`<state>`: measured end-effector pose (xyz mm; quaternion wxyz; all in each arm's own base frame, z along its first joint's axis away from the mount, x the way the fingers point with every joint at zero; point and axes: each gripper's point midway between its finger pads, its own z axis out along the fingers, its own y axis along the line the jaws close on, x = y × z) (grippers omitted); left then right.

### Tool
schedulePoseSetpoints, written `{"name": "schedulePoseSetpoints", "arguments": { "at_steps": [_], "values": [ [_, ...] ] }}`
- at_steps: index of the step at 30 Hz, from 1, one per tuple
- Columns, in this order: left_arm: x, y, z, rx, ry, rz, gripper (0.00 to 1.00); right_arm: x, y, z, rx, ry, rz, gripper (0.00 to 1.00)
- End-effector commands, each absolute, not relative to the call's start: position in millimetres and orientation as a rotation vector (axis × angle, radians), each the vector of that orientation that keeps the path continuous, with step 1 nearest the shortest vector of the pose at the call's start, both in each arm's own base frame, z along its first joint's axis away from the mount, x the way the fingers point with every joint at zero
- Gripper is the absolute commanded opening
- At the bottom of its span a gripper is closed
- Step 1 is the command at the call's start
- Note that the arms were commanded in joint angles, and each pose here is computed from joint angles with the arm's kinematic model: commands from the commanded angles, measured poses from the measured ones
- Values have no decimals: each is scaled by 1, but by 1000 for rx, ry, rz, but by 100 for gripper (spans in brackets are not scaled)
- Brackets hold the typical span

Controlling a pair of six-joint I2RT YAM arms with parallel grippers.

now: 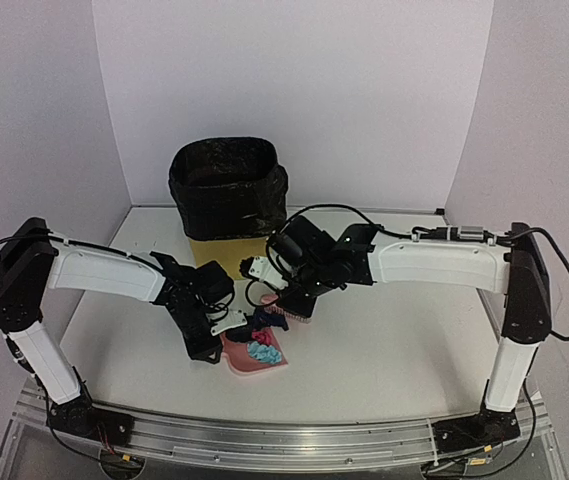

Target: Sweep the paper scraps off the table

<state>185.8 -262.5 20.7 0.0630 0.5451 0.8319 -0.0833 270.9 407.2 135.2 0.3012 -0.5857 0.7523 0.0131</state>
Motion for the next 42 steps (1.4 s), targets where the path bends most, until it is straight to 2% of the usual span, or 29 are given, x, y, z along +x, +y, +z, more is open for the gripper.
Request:
{"name": "schedulePoseSetpoints", "arguments": {
  "at_steps": [1, 8, 13, 20, 26, 34, 42],
  "values": [
    [185, -261, 17, 1639, 2583, -247, 0, 243, 411, 153, -1362, 2157, 266, 0],
    [188, -267, 14, 1637, 2587, -257, 0, 222, 419, 158, -1306, 2192, 302, 0],
    [191, -272, 18, 1628, 2542, -280, 0, 237, 409, 177, -1145, 2191, 224, 0],
    [190, -281, 28, 1645, 2407, -364, 0, 276, 377, 218, -901, 2091, -35, 0],
    [204, -289, 37, 1591, 2312, -352, 0, 275, 368, 244, -823, 2064, 2, 0],
    [221, -298, 43, 1524, 2213, -314, 0, 276, 327, 264, -627, 2044, -50, 0],
    [207, -317, 94, 1566, 2085, -498, 0, 272, 273, 267, -443, 2013, -148, 0]
  ]
}}
